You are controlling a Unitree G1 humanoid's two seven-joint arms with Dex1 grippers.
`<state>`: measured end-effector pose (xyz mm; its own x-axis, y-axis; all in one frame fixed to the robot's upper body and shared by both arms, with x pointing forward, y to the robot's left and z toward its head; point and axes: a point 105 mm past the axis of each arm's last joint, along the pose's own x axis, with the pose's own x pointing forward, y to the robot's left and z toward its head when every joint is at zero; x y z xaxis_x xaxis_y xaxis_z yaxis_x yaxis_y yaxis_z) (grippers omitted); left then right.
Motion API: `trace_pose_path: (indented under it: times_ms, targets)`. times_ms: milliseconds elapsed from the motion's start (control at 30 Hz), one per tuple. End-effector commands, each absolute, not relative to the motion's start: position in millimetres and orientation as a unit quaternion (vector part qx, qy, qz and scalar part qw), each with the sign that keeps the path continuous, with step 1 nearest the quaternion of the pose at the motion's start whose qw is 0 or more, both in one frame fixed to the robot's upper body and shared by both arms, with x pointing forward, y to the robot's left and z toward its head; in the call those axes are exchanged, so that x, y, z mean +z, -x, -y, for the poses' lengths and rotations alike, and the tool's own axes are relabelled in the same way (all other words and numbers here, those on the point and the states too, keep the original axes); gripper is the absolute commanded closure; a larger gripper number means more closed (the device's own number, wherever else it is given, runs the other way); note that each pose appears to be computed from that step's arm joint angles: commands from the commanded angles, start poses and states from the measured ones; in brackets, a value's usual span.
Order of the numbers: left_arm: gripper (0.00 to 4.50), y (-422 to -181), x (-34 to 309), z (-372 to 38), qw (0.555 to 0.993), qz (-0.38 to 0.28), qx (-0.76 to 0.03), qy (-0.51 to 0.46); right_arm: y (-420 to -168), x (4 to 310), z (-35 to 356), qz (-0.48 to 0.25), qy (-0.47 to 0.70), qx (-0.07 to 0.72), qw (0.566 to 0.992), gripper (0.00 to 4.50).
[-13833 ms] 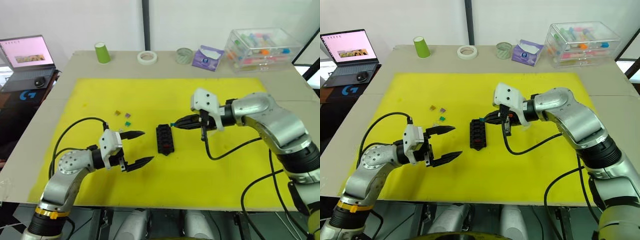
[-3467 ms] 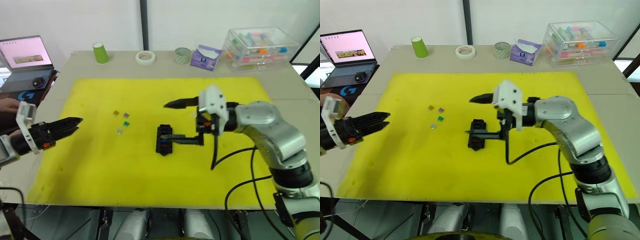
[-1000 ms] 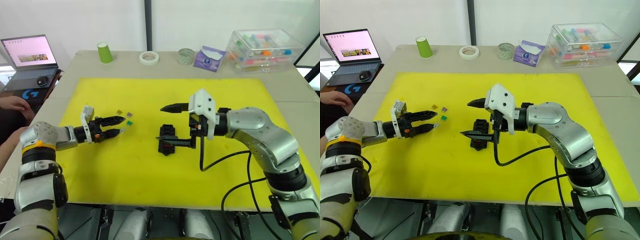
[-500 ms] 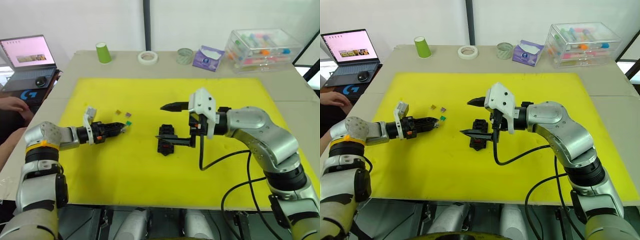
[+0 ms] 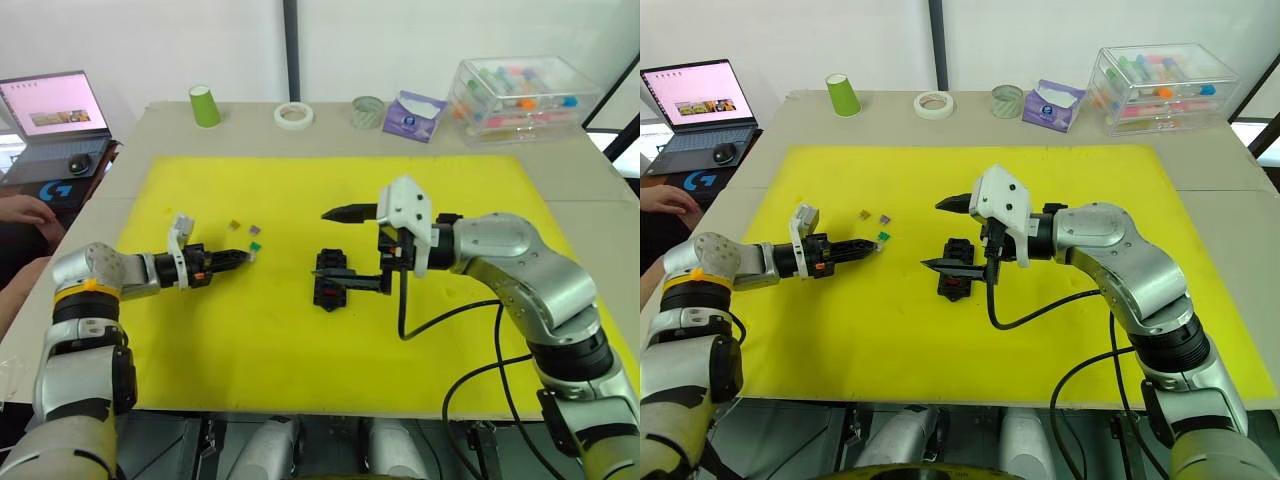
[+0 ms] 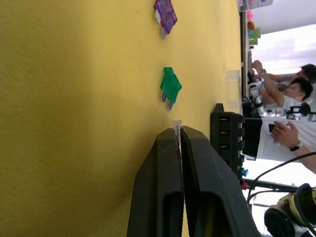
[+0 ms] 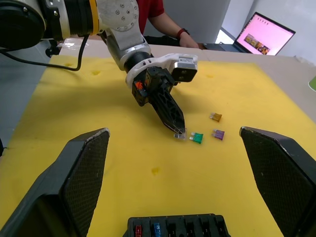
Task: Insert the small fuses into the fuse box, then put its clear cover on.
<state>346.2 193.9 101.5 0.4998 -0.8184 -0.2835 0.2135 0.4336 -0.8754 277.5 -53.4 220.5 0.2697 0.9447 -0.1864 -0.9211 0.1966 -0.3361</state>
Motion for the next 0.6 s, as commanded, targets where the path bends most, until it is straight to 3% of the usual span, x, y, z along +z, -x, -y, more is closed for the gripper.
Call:
trace_pose_path:
  times_ms: [33,167,333,500,600]
  targets:
    - [4.48,-343.4,93.5,-193.2,0.761,-0.382,-0.332,0.406,-275.2,238.1,51.6,0.069,0.21,0.6,0.769,0.0]
    - [4.48,-343.2,96.8,-192.4,0.758,-0.379,-0.336,0.412,-277.2,240.6,50.2,0.071,0.208,0.599,0.77,0.0]
    - [4.48,-335.3,126.8,-188.9,0.747,-0.348,-0.387,0.415,-277.3,242.3,53.0,0.064,0.191,0.599,0.775,0.0]
    - [4.48,-298.4,193.8,-169.4,0.748,-0.243,-0.525,0.326,-274.4,246.3,67.2,0.021,0.12,0.604,0.788,0.0]
    - [4.48,-285.8,215.2,-155.7,0.752,-0.177,-0.566,0.289,-271.6,247.9,71.6,-0.004,0.088,0.611,0.787,0.0]
